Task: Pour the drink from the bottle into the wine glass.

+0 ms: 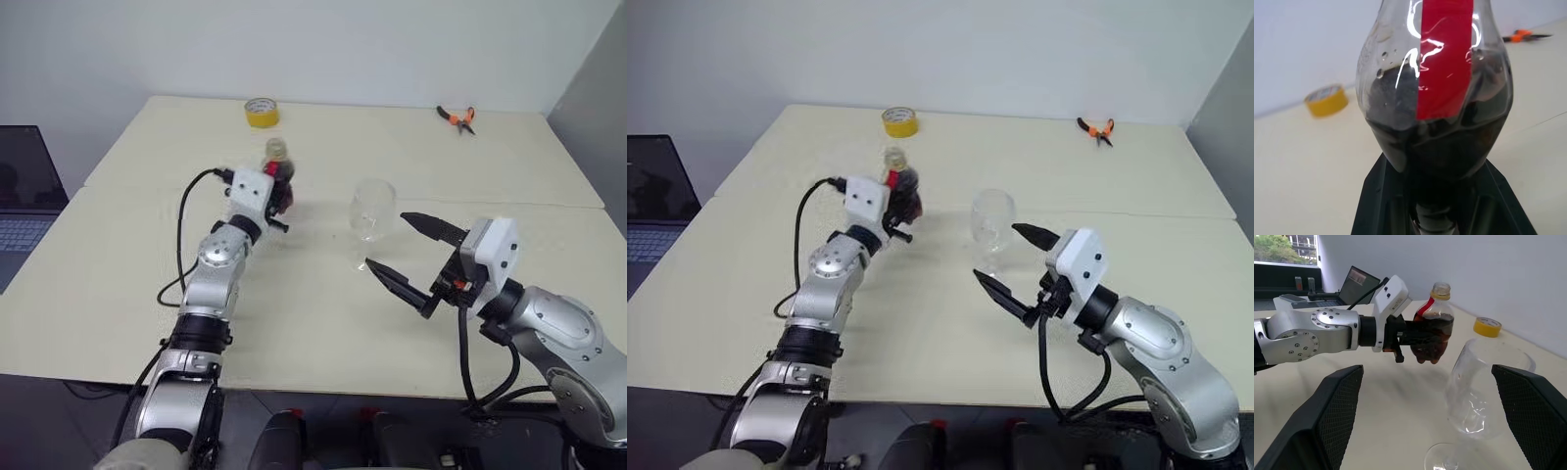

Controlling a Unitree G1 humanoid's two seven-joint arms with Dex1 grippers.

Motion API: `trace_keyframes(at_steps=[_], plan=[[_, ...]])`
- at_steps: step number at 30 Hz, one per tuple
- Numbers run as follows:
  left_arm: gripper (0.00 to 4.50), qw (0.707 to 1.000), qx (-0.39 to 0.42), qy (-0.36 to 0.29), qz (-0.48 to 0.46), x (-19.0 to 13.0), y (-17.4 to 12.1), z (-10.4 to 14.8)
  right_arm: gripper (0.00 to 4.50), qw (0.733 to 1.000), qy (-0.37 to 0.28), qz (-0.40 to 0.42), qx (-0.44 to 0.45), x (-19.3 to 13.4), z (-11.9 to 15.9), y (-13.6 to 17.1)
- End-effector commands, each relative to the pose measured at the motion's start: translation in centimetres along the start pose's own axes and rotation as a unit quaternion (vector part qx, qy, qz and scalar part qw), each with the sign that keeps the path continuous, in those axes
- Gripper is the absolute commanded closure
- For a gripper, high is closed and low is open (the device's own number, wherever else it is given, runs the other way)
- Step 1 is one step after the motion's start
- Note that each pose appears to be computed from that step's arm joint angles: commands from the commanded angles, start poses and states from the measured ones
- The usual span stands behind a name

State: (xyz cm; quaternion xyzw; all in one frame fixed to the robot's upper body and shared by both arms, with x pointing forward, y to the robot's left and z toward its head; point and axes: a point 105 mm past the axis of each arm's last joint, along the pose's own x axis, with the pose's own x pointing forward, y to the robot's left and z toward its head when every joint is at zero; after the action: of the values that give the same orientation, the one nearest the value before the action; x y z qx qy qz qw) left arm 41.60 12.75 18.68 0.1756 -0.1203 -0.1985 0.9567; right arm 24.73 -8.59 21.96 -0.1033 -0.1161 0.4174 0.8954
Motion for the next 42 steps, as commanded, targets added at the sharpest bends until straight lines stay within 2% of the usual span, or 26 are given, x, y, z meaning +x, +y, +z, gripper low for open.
trace_keyframes(at_steps=[1,8,23,30,34,42], plan=[[3.76,0.995,0.062,-0.073,-0.036,1.0,-0.7,4.3,0.0,1.0,-0.024,-0.004,0.005,0.3,1.4,0.2],[3.83,0.979,0.155,-0.11,-0.077,2.3,-1.5,6.3,0.0,1.0,-0.012,-0.016,0.005,0.9,1.0,0.1],[3.86,0.938,0.285,-0.157,-0.118,3.1,-1.6,7.8,0.0,0.995,0.005,-0.096,0.003,2.0,0.2,-2.1],[3.86,0.915,0.337,-0.172,-0.138,3.0,-1.8,8.2,0.0,0.997,0.0,-0.083,-0.003,1.4,0.3,-1.8],[3.86,0.893,0.386,-0.182,-0.146,3.0,-1.8,8.5,0.0,0.996,-0.004,-0.088,-0.004,1.4,0.1,-1.7],[3.86,0.873,0.428,-0.189,-0.137,3.3,-1.2,8.9,0.0,0.996,-0.012,-0.085,-0.001,1.5,0.3,-1.5]])
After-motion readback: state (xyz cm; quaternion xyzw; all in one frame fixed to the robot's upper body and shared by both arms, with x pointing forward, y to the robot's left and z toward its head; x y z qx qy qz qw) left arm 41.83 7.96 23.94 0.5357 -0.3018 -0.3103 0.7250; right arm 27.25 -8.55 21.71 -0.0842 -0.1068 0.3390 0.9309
